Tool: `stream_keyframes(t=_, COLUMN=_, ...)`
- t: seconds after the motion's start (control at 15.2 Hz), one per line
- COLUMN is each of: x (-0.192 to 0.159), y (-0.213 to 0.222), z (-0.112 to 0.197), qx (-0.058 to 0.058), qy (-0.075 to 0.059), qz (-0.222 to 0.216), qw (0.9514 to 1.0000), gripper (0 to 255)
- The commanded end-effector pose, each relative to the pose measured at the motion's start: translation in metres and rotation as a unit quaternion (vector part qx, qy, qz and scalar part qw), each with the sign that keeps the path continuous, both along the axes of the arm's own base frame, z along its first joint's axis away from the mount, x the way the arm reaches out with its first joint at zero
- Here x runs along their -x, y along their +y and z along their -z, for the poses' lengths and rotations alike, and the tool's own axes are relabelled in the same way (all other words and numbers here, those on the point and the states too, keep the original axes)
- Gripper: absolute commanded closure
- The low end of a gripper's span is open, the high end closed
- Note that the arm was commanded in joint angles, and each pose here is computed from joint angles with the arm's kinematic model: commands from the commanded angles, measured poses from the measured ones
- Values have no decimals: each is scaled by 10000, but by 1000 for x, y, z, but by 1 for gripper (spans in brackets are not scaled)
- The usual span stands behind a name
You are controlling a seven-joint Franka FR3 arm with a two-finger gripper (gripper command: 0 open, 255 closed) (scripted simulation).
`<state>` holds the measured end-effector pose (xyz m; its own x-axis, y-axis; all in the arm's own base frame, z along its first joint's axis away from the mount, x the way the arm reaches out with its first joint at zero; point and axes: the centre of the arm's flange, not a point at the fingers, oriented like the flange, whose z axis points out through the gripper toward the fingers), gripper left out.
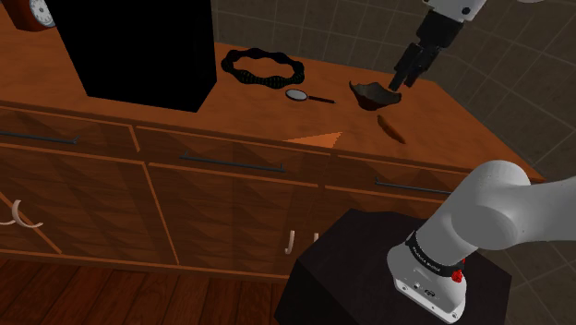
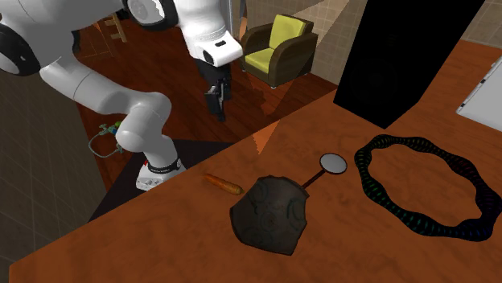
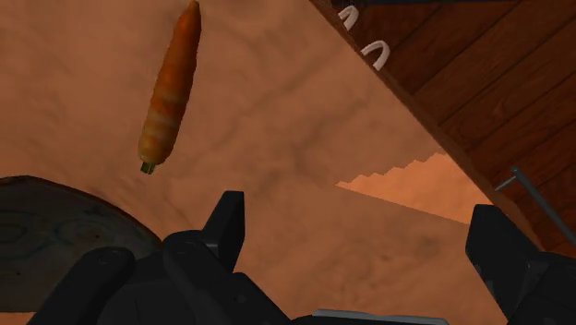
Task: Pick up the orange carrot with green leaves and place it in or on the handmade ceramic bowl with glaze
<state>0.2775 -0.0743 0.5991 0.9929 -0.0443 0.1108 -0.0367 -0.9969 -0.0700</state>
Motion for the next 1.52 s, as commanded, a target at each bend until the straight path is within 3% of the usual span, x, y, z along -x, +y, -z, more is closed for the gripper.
stream_keyframes(t=0.0, x=16, y=-19, z=1, qx=-29, qy=26, qz=-107, qw=9999, gripper=0)
stream_keyframes(t=0.53, x=82, y=-103, z=9, qx=-141, qy=113, qz=-487, qw=9986, gripper=0)
stream_keyframes(t=1.06, x=79, y=-99, z=48, qx=-142, qy=114, qz=-489, qw=9986, gripper=0)
stream_keyframes(t=1.45, x=79, y=-99, z=48, qx=-142, qy=114, qz=-489, qw=9986, gripper=0)
